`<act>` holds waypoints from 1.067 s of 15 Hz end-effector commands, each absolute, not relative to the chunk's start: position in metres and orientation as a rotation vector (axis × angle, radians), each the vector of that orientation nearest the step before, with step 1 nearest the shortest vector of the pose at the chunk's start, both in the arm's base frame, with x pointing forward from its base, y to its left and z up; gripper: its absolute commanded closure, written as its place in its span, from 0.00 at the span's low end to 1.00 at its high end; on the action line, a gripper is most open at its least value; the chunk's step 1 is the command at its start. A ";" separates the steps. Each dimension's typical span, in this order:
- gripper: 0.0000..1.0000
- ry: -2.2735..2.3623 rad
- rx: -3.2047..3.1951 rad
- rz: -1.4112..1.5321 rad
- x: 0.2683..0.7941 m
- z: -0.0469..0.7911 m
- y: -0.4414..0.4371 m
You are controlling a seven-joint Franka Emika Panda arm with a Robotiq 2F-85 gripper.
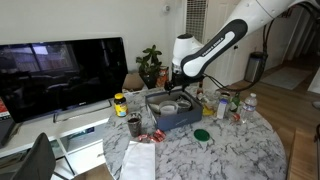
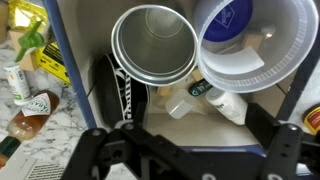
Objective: Remove the silver cup from the plastic cup, pick up both the plastic cup and silver cup and put the in the box
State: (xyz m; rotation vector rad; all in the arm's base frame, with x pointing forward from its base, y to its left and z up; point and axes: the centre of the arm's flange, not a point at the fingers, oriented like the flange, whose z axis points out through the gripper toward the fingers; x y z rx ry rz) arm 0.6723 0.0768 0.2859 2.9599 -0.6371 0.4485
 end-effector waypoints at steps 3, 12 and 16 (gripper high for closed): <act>0.00 -0.598 3.040 0.323 0.637 0.385 0.085; 0.00 -0.525 3.134 0.323 0.617 0.467 0.108; 0.00 -0.520 3.137 0.335 0.616 0.472 0.110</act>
